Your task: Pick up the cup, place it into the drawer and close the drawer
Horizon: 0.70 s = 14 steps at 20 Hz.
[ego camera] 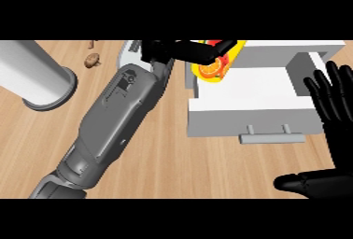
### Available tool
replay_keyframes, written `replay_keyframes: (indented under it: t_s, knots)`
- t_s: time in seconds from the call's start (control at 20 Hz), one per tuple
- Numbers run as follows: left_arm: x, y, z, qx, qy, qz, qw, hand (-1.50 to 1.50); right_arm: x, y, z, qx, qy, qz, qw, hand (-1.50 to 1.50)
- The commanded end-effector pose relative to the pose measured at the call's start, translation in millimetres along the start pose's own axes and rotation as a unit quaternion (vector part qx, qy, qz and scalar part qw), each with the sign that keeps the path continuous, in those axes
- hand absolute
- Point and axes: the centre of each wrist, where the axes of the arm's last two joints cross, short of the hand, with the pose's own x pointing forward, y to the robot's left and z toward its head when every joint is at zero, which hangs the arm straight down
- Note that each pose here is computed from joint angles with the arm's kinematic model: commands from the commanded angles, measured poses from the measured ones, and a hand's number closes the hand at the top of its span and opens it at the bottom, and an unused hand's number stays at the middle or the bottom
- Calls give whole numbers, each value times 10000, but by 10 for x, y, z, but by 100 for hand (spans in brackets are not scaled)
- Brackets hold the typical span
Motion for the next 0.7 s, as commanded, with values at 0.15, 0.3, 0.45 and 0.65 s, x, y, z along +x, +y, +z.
replay_keyframes:
  t_s: [0.15, 0.3, 0.45, 0.65]
  knots:
    - [-227, -110, -112, 170, 198, -234, 9994, 150, -19, 114, 14, 84, -45, 18, 10000, -150]
    - [-345, -178, -23, 132, 351, -317, 9988, 150, 63, -32, -82, 76, -91, -125, 9999, -150]
    - [-308, -220, -130, 63, 491, -342, 9982, 150, -81, 54, -127, 84, -37, 46, 9999, -150]
    - [-475, -209, -37, -40, 576, -696, 9959, 150, -195, 10, 9, 138, -65, -58, 9999, -150]
